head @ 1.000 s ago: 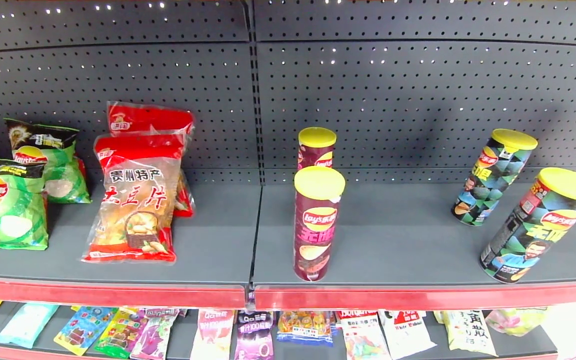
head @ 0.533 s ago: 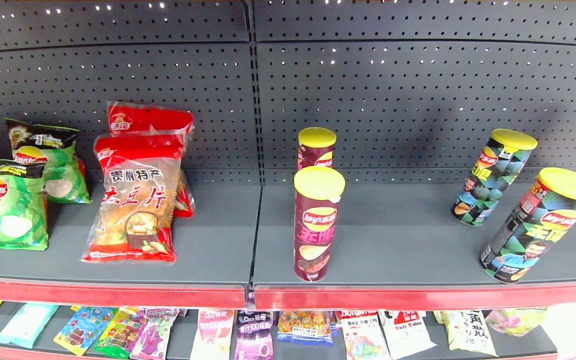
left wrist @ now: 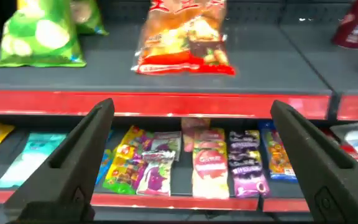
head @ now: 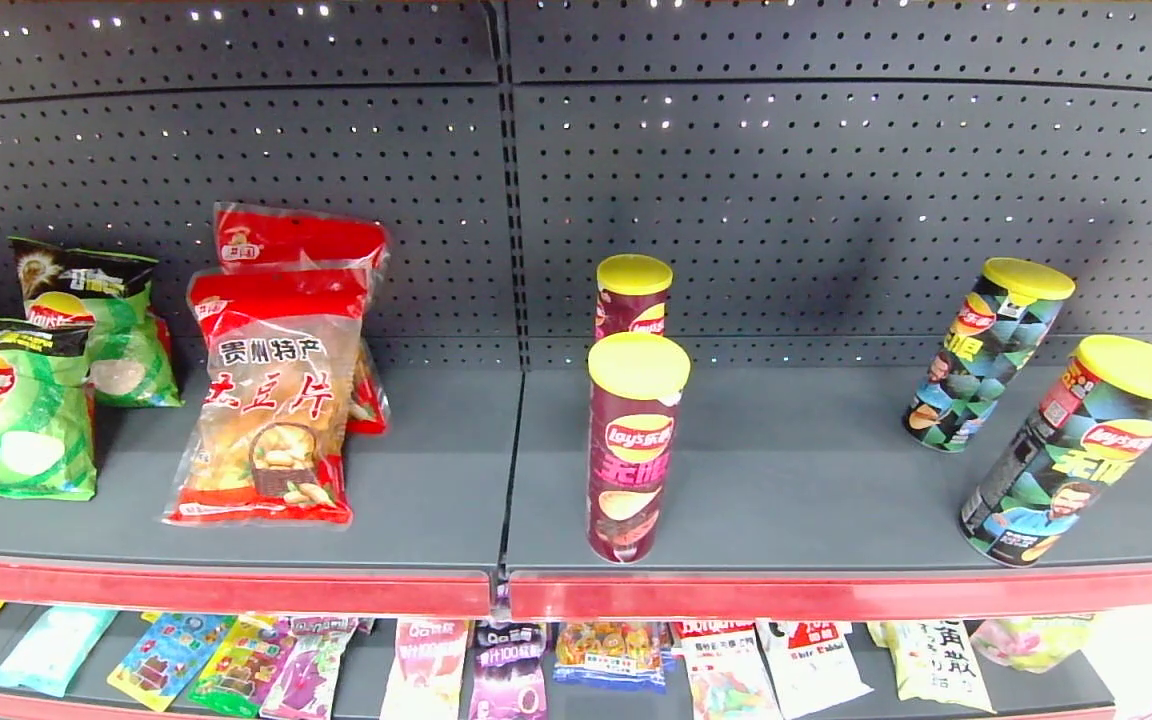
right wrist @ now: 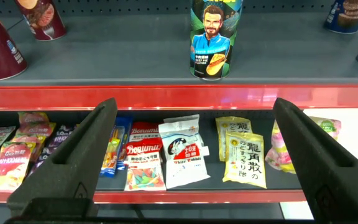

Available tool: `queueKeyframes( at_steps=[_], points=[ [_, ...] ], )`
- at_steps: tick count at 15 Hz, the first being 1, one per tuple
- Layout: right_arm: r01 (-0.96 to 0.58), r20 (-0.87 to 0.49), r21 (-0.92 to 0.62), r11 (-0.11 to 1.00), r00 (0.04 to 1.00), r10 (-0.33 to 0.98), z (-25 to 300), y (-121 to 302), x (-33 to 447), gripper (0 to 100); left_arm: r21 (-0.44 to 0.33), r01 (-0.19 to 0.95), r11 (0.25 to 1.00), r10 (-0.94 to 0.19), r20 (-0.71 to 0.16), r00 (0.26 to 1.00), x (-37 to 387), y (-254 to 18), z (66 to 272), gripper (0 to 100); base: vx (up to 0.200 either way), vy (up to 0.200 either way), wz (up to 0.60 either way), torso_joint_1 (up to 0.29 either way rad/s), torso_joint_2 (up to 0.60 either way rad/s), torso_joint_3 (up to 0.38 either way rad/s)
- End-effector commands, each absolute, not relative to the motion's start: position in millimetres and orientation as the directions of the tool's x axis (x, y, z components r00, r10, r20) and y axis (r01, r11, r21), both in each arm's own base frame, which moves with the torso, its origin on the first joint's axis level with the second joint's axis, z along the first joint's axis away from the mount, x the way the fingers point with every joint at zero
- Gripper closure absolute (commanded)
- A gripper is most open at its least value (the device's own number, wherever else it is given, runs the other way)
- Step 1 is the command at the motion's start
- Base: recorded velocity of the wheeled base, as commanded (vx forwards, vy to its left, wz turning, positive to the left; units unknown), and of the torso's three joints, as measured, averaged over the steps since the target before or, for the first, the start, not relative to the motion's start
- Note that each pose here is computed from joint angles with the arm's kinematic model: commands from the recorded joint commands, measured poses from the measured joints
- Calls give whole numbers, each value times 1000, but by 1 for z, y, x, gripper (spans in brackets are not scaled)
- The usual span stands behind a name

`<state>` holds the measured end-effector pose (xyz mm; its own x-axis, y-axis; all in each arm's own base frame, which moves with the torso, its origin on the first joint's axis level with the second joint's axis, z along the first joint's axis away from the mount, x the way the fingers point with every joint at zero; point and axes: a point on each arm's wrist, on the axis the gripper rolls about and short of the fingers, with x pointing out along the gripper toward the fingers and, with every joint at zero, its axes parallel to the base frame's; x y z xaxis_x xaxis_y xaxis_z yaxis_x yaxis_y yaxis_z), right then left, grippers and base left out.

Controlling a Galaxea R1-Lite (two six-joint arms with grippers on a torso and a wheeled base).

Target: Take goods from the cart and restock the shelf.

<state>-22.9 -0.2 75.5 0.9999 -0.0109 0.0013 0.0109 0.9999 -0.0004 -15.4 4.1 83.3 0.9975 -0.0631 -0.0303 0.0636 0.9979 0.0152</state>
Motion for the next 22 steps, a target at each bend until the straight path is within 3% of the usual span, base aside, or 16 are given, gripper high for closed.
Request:
queueKeyframes(
  at_steps=[1,2,3,5,6,11,14,16,18,19,20,22],
  points=[
    [11,0,2,1000,1000,-11,75,0,-23,0,-38,43,998,-46,-63,997,-15,4,81,0,0,0,0,0,0,0],
    [11,0,2,1000,1000,-11,75,0,-23,0,-127,-27,992,19,-64,998,-15,6,81,0,0,0,0,0,0,0],
    [9,0,-2,1000,1000,-9,75,0,-23,0,-144,-73,987,65,-61,996,-15,7,81,0,0,0,0,0,0,0],
    [9,0,2,1000,1000,-9,75,0,-23,0,-91,-114,989,109,-58,992,-15,8,81,0,0,0,0,0,0,0],
    [9,0,0,1000,1000,-9,75,0,-23,0,-6,-123,992,123,-68,990,-14,8,82,0,0,0,0,0,0,0],
    [6,0,2,1000,1000,-6,75,0,-23,0,29,-270,963,271,-93,958,-13,5,83,0,0,0,0,0,0,0],
    [6,0,2,1000,1000,-6,75,0,-23,0,51,100,994,-100,-9,995,-19,-1,81,0,0,0,0,0,0,0],
    [6,0,3,1000,1000,-6,75,0,-23,0,36,189,981,-191,44,981,-23,-4,80,0,0,0,0,0,0,0],
    [5,0,3,1000,1000,-5,75,0,-23,0,42,162,986,-163,42,986,-23,-4,80,0,0,0,0,0,0,0],
    [8,0,5,1000,1000,-8,75,0,-23,0,28,-2,1000,2,11,1000,-23,0,77,0,0,0,0,0,0,0],
    [6,0,3,1000,1000,-6,75,0,-23,0,5,-51,999,51,-17,999,-23,1,74,0,0,0,0,0,0,0],
    [6,0,3,1000,1000,-6,75,0,-23,0,28,12,1000,-12,0,1000,-23,0,75,0,0,0,0,0,0,0]
  ],
)
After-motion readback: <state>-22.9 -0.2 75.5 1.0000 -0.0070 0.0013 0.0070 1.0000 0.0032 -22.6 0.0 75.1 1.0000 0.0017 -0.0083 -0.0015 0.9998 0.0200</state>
